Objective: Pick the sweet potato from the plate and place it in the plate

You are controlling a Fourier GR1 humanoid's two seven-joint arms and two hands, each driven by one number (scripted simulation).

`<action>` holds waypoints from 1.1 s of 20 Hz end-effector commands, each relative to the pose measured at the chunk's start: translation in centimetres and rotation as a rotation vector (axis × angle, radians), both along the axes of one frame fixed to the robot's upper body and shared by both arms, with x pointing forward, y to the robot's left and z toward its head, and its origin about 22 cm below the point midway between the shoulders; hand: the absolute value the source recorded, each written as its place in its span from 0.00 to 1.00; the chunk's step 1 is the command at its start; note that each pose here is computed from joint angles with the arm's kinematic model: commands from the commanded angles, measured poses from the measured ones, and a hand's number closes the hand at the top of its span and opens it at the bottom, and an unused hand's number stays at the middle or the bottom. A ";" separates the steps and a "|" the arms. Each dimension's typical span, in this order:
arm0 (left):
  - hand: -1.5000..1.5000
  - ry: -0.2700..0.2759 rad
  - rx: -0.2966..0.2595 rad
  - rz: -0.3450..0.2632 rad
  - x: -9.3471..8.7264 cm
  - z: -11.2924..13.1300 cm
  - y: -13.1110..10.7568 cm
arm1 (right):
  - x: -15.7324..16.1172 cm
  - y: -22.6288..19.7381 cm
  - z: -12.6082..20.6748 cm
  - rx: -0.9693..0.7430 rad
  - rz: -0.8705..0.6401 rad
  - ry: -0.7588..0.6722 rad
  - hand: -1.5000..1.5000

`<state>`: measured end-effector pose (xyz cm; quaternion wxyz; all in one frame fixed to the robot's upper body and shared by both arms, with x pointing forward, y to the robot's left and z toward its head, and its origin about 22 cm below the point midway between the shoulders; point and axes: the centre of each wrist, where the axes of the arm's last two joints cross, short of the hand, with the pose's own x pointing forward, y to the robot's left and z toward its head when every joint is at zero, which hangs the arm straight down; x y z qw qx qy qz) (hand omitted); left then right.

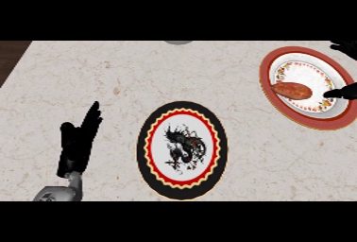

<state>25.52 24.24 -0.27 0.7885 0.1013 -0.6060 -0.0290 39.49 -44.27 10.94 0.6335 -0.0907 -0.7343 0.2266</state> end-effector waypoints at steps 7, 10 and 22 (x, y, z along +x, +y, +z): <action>0.50 0.003 -0.015 -0.013 0.1 -0.4 0.5 | -2.7 -2.7 -2.1 0.185 0.055 -0.012 0.00; 0.50 -0.010 -0.008 0.002 1.0 -0.4 -0.7 | -2.5 -2.1 -2.8 0.190 0.100 -0.029 0.00; 0.50 -0.017 -0.012 0.000 0.7 -0.1 1.2 | -3.4 -3.0 -3.0 0.052 0.005 -0.005 0.00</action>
